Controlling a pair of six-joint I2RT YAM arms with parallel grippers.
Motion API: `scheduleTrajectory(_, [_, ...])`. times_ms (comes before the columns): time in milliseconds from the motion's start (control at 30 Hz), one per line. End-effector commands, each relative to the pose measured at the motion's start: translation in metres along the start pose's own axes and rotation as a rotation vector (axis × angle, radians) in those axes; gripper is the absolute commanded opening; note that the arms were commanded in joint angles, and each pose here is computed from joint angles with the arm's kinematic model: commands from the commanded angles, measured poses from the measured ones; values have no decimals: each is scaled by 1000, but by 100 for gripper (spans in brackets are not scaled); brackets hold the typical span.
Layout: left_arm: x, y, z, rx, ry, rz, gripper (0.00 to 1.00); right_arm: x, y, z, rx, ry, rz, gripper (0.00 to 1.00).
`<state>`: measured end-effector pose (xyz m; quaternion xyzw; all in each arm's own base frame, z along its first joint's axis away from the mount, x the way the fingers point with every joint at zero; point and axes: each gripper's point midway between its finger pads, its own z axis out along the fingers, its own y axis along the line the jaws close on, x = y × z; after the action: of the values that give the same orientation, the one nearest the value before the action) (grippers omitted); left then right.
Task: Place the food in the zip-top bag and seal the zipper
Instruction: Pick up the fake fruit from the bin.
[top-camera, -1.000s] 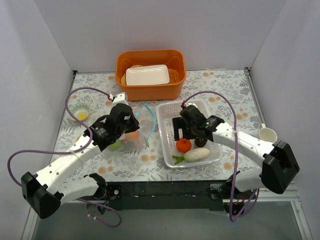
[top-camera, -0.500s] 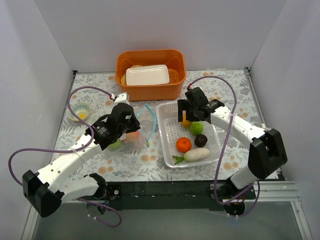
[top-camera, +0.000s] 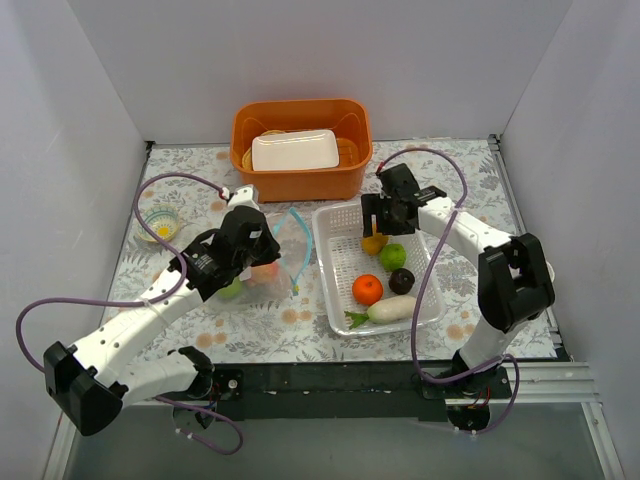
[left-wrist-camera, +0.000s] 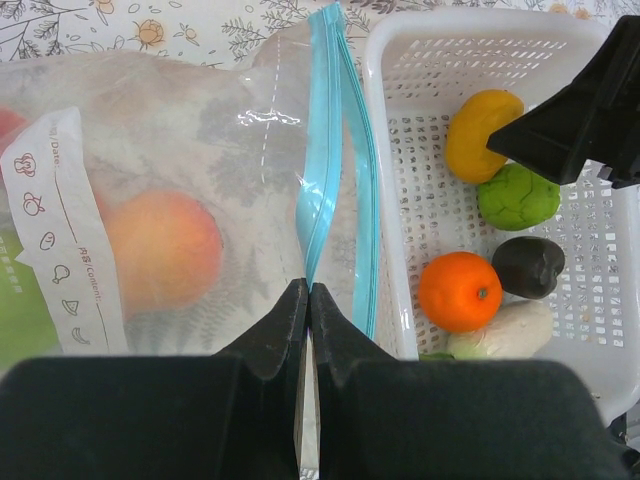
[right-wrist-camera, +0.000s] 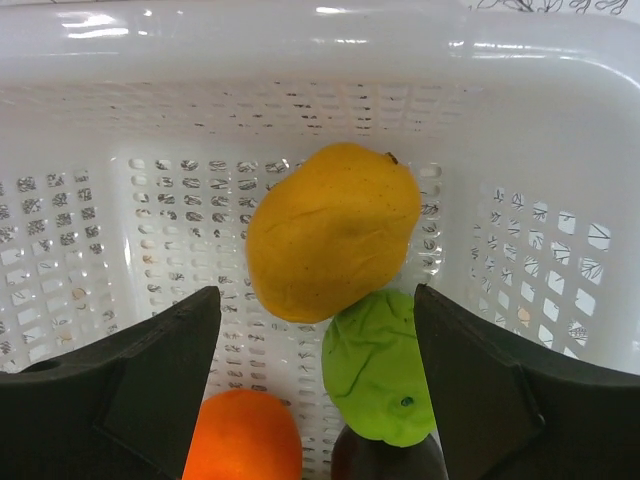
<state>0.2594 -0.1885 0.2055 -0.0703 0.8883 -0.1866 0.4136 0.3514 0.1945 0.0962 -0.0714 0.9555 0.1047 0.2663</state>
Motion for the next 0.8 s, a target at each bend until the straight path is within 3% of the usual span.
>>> scheduleTrajectory(0, [-10, 1, -9, 2, -42, 0, 0, -11, 6, 7, -51, -10, -10, 85])
scheduleTrajectory(300, [-2, 6, -11, 7, -30, -8, 0, -8, 6, 17, -60, 14, -9, 86])
scheduleTrajectory(500, [1, 5, -8, 7, -16, -23, 0, 4, 20, 17, -157, 29, 0, 78])
scheduleTrajectory(767, [0, 2, -4, 0, -7, -21, 0, 12, 40, 9, -298, 21, -39, 76])
